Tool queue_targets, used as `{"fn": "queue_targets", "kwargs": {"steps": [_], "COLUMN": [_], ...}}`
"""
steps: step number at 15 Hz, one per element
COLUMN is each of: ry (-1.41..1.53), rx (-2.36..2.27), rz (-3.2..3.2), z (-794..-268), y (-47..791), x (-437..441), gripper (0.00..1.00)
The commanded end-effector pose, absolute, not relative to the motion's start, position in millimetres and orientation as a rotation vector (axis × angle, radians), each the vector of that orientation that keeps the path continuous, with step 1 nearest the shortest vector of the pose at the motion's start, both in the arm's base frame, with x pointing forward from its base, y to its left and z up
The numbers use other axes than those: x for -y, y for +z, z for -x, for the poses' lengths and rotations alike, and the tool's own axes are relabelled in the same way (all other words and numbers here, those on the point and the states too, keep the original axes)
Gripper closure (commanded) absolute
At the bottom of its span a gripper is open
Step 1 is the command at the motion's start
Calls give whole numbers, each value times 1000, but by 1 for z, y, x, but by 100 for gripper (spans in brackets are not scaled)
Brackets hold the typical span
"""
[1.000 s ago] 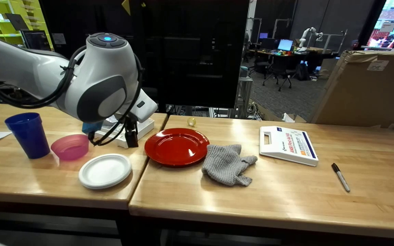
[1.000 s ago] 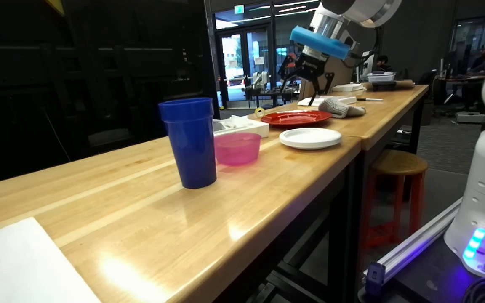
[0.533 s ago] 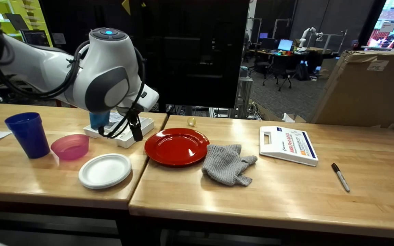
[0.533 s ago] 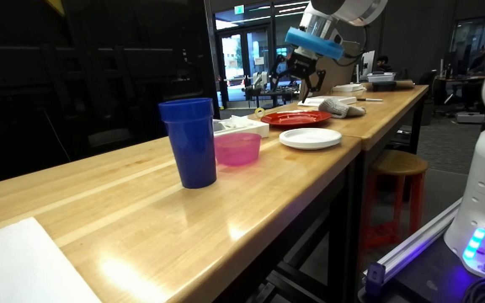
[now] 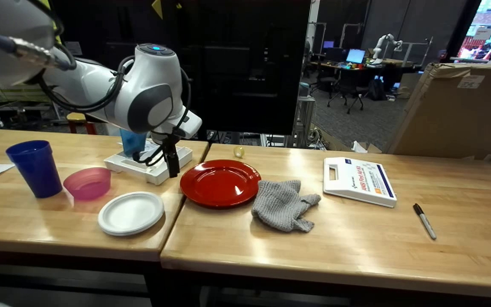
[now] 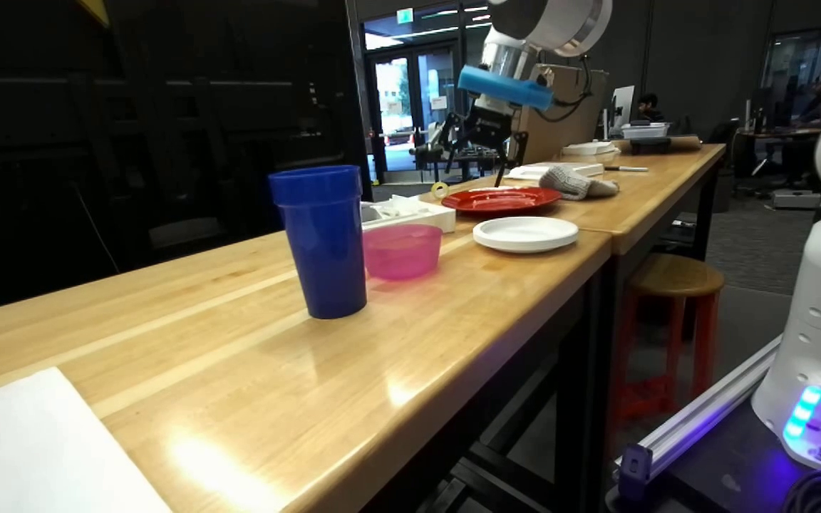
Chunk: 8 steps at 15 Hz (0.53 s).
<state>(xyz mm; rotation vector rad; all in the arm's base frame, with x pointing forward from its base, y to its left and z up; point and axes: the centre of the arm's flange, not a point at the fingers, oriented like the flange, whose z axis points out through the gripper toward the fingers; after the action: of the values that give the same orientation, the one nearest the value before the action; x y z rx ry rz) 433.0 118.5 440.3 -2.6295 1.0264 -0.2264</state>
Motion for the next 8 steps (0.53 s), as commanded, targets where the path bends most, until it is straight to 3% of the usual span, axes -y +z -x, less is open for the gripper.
{"fn": "queue_targets", "kwargs": {"steps": [1,6,7,8], "ry": [-122,-55,-46,-46], "rx": [-1062,-1094,-1101,-1101], "rz": [2631,2625,2624,2624], "z": [-442,-441,-441,-440], "y": [433,424,423,423], "x": [-121,-118,-118,-119], "gripper": [0,0,24,27]}}
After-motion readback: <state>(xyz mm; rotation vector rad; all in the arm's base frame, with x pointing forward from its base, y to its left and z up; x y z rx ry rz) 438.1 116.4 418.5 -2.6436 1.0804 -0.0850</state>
